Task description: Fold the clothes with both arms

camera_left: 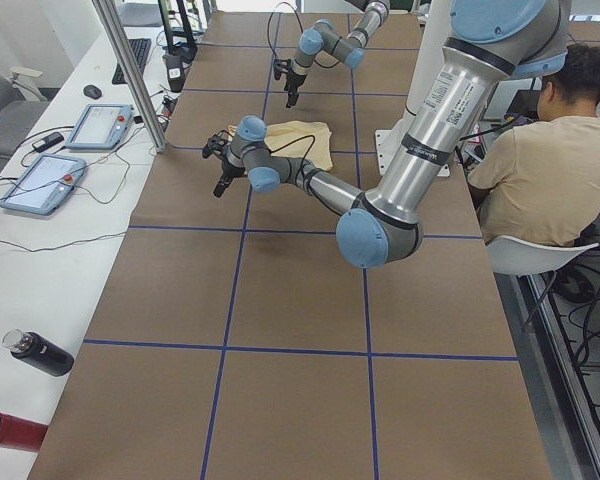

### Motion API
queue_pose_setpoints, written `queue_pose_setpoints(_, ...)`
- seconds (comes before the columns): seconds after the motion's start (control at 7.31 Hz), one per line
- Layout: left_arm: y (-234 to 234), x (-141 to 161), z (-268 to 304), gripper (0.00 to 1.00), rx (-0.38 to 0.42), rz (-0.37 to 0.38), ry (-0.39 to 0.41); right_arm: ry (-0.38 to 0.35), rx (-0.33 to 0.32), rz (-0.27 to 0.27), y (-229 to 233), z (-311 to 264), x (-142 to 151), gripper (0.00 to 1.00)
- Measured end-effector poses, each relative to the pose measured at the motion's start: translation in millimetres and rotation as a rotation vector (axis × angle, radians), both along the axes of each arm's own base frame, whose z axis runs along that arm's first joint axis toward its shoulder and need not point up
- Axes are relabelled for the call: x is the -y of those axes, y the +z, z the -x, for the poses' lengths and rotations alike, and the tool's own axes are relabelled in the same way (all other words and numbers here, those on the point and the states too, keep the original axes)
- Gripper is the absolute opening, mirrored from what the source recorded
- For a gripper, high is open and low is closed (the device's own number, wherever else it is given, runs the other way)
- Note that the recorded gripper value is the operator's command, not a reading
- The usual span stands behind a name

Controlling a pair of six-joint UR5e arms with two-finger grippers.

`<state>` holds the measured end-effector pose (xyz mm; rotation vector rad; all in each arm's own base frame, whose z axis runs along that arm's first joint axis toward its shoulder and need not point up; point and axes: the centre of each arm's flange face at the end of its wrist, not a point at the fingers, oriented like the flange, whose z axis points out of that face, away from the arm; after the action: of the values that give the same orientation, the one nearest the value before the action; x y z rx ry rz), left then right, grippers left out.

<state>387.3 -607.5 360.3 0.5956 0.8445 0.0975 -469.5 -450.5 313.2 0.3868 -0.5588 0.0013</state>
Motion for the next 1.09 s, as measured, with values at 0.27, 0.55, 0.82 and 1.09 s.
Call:
queue_pose_setpoints(0.27, -1, 0, 0, 1.00, -0.002, 0.000, 0.000, 0.083, 0.075, 0.033, -58, 44, 32, 1.00)
queue_pose_setpoints(0.55, -1, 0, 0, 1.00, -0.002, -0.001, 0.001, 0.138, 0.071, 0.083, -89, 95, 67, 1.00)
queue_pose_setpoints(0.82, -1, 0, 0, 1.00, -0.001, 0.000, 0.001, 0.146, 0.020, 0.115, -80, 120, 83, 1.00)
queue_pose_setpoints(1.09, 0, 0, 0, 1.00, -0.001, 0.000, 0.001, 0.125, -0.035, 0.143, -55, 130, 88, 1.00)
